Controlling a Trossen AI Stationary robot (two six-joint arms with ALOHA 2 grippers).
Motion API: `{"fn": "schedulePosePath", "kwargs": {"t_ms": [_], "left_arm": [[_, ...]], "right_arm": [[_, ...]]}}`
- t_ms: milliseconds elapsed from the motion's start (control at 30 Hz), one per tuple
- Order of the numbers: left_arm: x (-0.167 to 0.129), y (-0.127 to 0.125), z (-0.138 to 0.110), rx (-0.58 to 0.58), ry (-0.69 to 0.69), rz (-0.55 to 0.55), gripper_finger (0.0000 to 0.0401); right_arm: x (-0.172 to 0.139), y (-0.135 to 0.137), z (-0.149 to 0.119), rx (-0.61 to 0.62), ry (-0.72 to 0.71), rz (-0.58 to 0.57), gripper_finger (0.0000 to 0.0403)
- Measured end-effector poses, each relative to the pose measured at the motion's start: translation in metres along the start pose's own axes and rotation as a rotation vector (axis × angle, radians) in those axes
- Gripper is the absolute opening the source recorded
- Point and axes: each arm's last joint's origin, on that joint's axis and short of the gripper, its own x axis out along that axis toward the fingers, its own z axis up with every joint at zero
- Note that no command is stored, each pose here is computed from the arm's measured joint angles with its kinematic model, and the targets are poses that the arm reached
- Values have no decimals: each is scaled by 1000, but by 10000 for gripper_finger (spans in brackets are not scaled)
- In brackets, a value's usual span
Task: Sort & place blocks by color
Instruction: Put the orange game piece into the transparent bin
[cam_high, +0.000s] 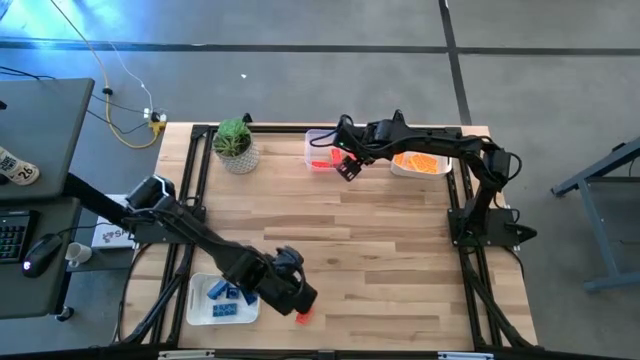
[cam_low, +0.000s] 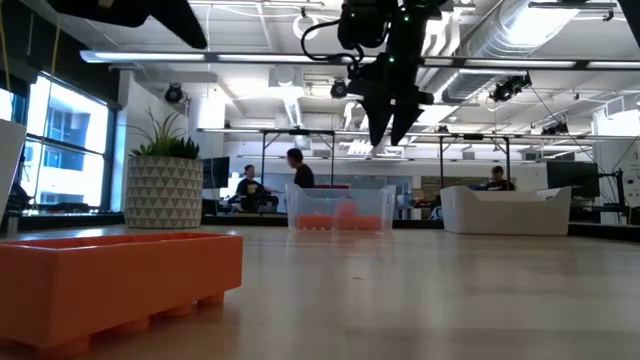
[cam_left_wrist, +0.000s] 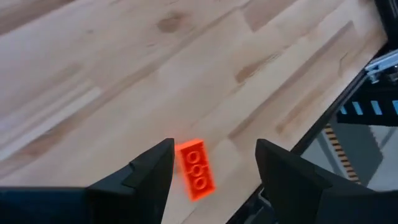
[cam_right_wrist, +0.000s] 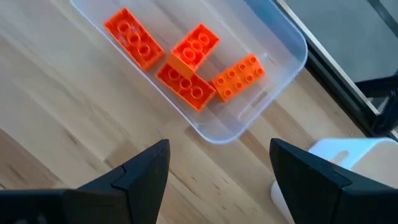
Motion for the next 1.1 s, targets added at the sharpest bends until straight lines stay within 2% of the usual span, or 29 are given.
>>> {"fn": "schedulePosePath", "kwargs": {"t_ms": [167,367,767,1100], "left_arm": [[13,-7,-6,2,4,16,213],[25,-3,-15,-10,12,78,213],[39,-4,-33,-20,8,85,213],[69,-3,-48,-27,35,110,213]], "right_arm": [[0,0,-3,-7,22,-8,263],[0,1,-3,9,29,-2,263],[0,1,-3,29,26,-1,263],[0,1,-3,48,24,0,263]]}}
